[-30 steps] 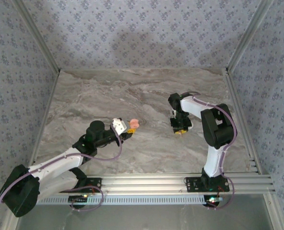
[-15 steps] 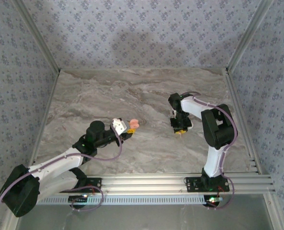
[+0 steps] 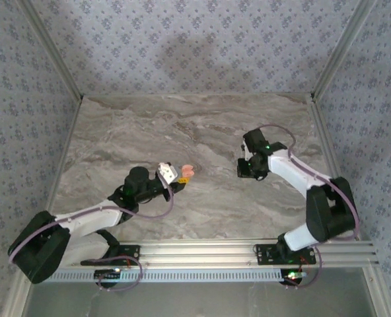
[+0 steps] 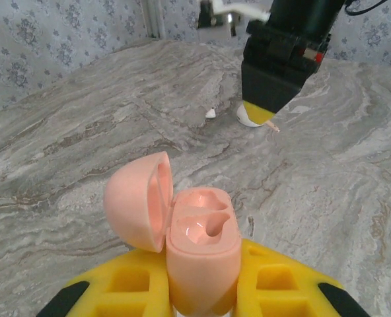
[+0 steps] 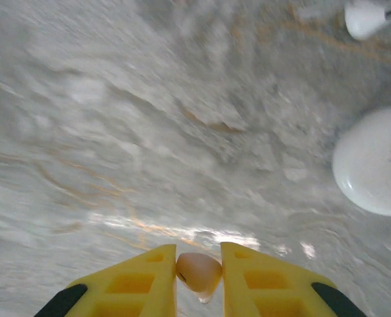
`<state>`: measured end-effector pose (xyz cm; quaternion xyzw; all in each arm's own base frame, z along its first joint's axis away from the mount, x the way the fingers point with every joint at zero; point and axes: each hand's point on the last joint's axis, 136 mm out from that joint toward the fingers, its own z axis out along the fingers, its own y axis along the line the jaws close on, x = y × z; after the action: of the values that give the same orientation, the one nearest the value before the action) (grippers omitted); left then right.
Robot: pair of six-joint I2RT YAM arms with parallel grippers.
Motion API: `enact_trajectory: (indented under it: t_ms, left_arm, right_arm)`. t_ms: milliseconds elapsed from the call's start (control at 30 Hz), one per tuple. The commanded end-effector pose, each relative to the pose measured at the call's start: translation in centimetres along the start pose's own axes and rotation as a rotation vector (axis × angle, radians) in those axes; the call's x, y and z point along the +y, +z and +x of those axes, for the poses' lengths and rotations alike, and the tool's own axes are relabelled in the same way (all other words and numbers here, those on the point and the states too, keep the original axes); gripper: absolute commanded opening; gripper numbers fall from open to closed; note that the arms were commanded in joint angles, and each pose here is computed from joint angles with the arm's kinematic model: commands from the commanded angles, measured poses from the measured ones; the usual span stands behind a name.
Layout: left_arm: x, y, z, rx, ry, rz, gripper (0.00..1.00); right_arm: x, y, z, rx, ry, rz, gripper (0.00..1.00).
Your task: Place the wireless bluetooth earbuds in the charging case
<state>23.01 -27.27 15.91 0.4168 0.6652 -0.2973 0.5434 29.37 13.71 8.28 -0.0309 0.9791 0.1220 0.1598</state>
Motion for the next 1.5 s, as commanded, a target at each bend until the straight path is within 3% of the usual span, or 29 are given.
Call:
enact_trajectory:
  t_ms: [0, 367, 567, 967, 1467]
  left_arm:
    - [0.2, 0.4, -2.7, -0.125, 0.032, -0.007, 0.17]
    - [-1.9, 2.0, -4.2, -0.264, 0.098, 0.112, 0.14]
    - [-2.0, 2.9, -5.2, -0.290, 0.091, 0.128, 0.14]
    - [-1.6, 3.0, -6.4, -0.321, 0.058, 0.117, 0.14]
    - [-0.9, 2.9, -7.2, -0.339, 0.029, 0.079, 0.14]
  right_arm:
    - [4.3, -2.7, -3.2, -0.218, -0.013, -0.224, 0.21]
    - [11.4, -11.1, -4.9, -0.572, -0.199, -0.516, 0.21]
    - [14.0, -13.9, -4.3, -0.659, -0.284, -0.594, 0.22]
    - [17.8, -14.7, -3.6, -0.690, -0.364, -0.690, 0.22]
    - [18.4, -13.1, -2.4, -0.632, -0.387, -0.691, 0.22]
